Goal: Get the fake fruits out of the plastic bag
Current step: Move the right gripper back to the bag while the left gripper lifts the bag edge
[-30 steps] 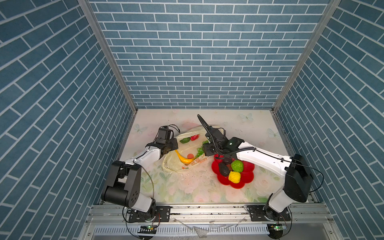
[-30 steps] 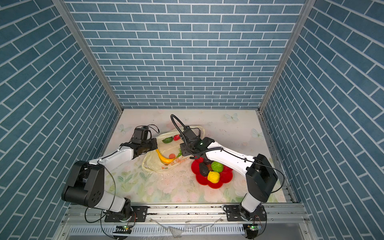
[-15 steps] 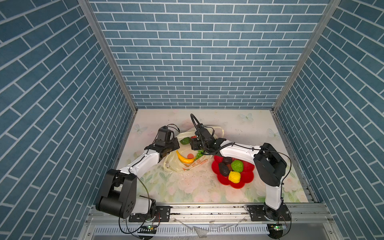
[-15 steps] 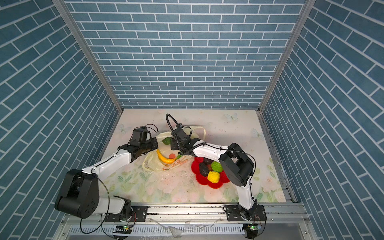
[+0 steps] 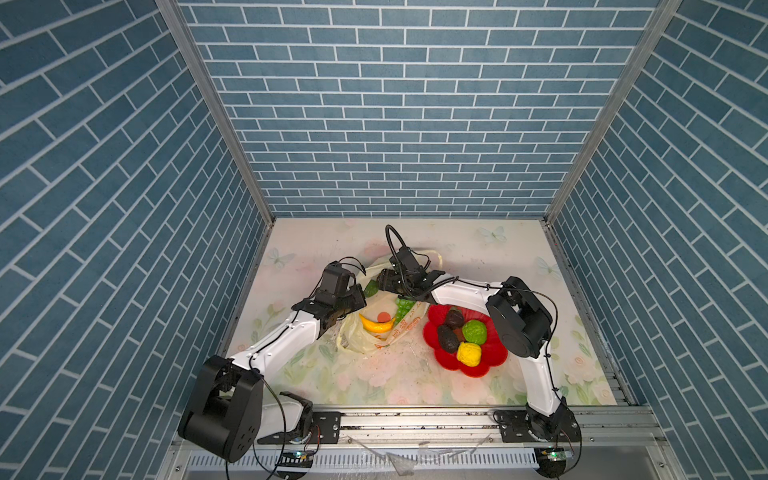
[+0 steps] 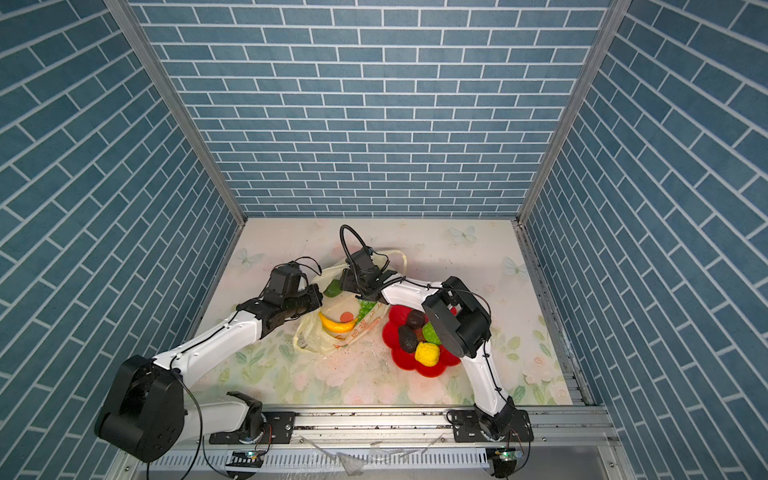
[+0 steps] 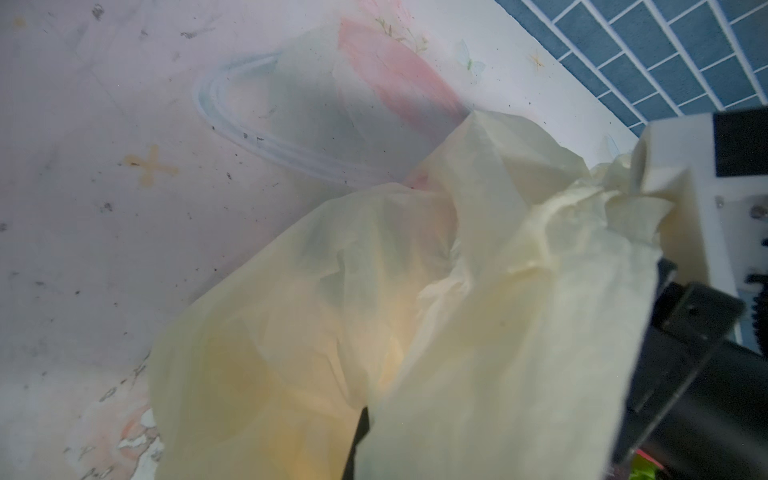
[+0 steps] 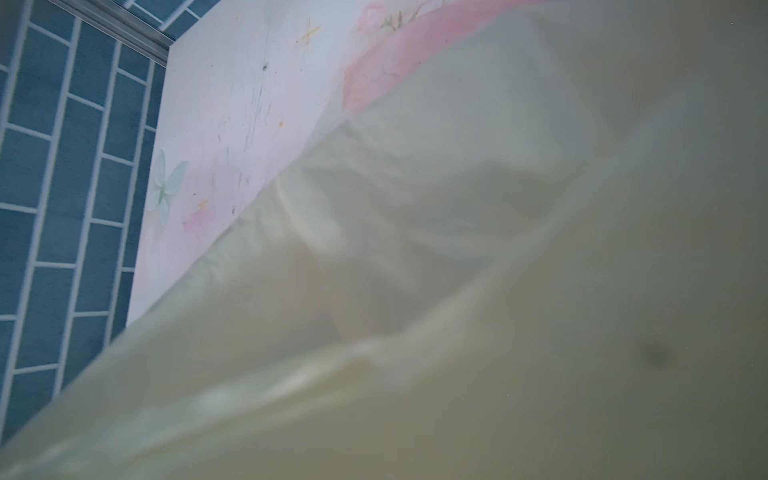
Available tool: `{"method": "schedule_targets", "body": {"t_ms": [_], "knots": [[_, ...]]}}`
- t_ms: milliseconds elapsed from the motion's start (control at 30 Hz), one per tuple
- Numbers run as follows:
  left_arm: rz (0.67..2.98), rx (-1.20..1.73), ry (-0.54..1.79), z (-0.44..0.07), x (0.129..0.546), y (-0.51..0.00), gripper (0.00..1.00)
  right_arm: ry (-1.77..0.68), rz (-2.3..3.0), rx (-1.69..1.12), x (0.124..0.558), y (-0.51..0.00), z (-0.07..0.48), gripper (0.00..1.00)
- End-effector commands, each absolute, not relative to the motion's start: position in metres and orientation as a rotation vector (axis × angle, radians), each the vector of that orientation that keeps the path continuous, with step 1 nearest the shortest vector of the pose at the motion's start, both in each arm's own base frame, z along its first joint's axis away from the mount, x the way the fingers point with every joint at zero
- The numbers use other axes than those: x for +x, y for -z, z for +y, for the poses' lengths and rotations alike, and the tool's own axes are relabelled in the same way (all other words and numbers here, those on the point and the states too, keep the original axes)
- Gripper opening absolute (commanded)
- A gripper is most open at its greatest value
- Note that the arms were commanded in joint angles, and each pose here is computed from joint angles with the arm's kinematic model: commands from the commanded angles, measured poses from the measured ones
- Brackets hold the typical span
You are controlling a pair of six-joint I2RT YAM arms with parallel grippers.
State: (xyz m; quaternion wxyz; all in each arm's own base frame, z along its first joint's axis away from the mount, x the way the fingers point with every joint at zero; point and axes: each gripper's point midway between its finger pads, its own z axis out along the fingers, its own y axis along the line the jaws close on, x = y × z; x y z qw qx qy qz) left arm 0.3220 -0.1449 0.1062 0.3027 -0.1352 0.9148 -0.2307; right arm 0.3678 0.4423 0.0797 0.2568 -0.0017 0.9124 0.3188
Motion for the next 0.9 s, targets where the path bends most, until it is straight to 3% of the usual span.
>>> {"method": "schedule_targets", "body": {"t_ms": [0, 300, 533, 867], "knots": [[2.441, -0.399, 0.608, -0.141, 0.310, -0.098, 0.00, -1.009, 2.482, 0.064, 0.365, -0.092, 0.466, 0.69], [2.409, -0.390, 0.623, -0.140, 0.308, -0.106, 0.00, -1.023, 2.575, 0.060, 0.349, -0.091, 0.482, 0.69], [2.414, -0.388, 0.593, -0.137, 0.307, -0.104, 0.00, -0.820, 2.653, 0.093, 0.342, -0.078, 0.455, 0.72], [2.409, -0.390, 0.603, -0.138, 0.308, -0.102, 0.00, -0.952, 2.692, 0.072, 0.331, -0.063, 0.478, 0.74]]}}
